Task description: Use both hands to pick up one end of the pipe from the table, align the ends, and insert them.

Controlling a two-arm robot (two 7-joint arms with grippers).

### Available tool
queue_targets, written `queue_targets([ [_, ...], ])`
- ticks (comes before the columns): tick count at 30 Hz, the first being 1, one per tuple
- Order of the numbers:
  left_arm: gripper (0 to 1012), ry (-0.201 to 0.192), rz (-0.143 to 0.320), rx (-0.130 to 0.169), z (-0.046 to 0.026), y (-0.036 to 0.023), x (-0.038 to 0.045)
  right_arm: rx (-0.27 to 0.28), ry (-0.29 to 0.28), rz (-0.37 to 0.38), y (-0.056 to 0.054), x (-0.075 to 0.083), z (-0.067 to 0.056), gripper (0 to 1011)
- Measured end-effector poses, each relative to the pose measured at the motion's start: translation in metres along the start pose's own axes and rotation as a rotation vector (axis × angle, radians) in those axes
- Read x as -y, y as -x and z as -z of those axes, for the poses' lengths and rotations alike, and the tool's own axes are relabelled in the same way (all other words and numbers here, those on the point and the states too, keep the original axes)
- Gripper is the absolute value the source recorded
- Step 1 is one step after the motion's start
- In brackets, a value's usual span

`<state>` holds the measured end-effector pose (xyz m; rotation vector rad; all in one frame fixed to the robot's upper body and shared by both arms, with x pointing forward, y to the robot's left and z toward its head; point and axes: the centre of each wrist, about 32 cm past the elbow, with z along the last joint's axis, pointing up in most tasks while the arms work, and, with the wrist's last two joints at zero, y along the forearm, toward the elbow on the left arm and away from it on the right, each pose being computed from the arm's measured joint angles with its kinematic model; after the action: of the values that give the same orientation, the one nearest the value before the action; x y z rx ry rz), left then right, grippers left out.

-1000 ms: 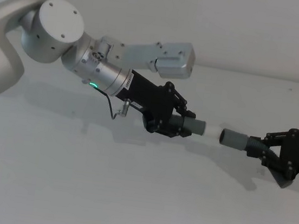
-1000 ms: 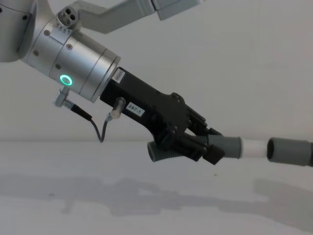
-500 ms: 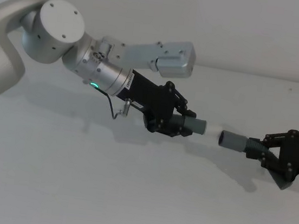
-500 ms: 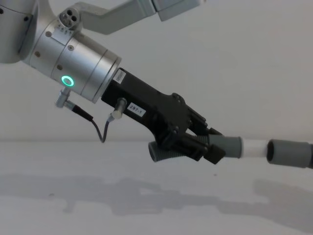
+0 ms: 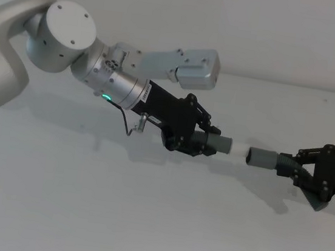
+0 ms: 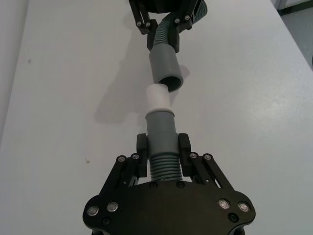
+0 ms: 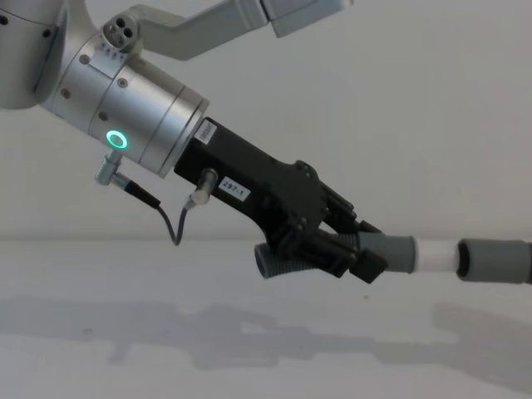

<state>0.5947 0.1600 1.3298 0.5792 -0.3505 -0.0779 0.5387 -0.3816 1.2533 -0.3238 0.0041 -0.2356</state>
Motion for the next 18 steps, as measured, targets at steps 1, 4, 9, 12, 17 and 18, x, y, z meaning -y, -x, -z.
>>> queue_targets([
  [1,364,0.000,0.001,0.000,-0.0003,0.0003,0.0001,0.000,0.000,0.000,0.0000,0.0000,0.0000,212],
  [4,364,-0.001,0.002,-0.001,-0.0006,0.0008,0.0004,-0.001,0.001,0.002,-0.0002,0.0002,-0.0003,212],
  [9,364,-0.003,0.002,-0.004,-0.0012,0.0027,0.0005,-0.002,0.002,0.004,-0.0003,0.0001,-0.0005,212],
  [12,364,-0.004,0.001,-0.005,-0.0013,0.0036,0.0004,-0.003,0.003,0.004,-0.0004,0.0000,-0.0005,212],
  [17,364,-0.005,-0.002,-0.007,-0.0009,0.0052,-0.0001,-0.003,0.005,0.004,-0.0007,-0.0009,-0.0008,212],
  [18,364,-0.006,-0.003,-0.008,-0.0008,0.0053,-0.0002,-0.003,0.006,0.004,-0.0007,-0.0010,-0.0008,212],
])
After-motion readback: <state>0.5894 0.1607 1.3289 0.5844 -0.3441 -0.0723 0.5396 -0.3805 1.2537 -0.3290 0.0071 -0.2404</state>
